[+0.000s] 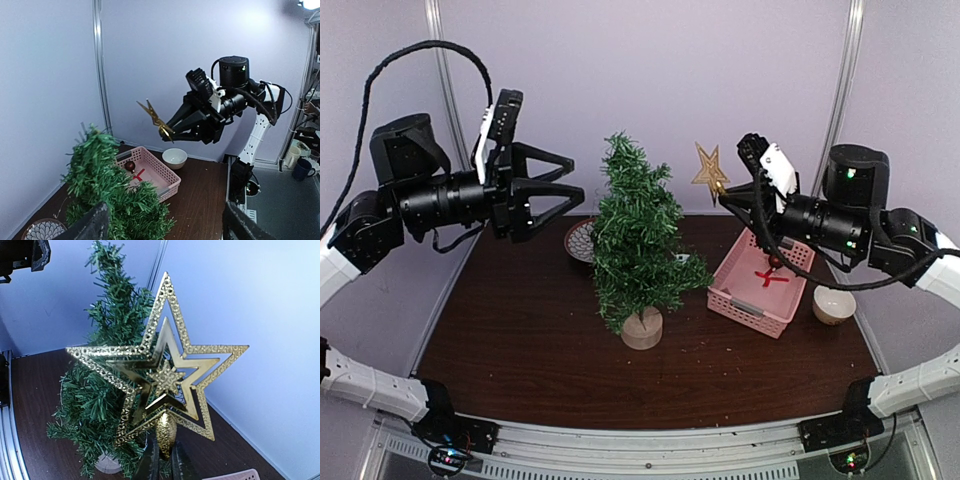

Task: Decorate the small christmas tree

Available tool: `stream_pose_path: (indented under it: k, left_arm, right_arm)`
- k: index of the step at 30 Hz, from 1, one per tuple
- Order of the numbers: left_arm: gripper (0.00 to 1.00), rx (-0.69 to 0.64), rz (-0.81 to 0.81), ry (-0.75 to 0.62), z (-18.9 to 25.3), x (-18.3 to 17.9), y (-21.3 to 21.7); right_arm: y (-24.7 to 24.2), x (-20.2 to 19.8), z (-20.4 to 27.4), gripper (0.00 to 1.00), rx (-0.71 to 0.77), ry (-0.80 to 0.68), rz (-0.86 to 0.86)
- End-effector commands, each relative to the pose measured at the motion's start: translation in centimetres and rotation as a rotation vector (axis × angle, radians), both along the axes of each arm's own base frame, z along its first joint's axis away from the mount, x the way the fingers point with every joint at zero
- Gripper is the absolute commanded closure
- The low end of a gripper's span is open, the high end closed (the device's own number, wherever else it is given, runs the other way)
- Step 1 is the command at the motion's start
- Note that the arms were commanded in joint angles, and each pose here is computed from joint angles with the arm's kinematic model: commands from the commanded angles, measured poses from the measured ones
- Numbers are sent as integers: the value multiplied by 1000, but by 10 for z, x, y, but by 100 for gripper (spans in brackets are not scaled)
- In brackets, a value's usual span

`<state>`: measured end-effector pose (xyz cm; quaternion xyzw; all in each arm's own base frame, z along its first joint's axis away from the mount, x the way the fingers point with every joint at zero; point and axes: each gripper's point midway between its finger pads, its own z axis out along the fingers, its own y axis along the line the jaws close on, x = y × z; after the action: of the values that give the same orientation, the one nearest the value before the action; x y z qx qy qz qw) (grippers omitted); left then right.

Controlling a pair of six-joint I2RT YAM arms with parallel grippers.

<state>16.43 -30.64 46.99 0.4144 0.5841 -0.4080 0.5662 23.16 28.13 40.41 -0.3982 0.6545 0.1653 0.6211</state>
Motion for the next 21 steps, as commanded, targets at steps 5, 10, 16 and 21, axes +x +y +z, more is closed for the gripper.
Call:
stream_pose_path:
  k: [5,10,16,21]
  left_arm:
    - [23,-7,51,-132,30,-15,-37]
    - [27,3,39,-99,23,-19,-61]
    - [29,12,156,-97,11,-10,-75]
    - [35,-41,209,-71,9,-2,-78]
  right_arm:
    - [26,-23,20,90,-34,-159,8]
    - [42,-35,24,90,-73,-221,-14]
    - [52,-38,31,89,-75,-261,-80]
    - [57,-42,34,89,-58,-268,-91]
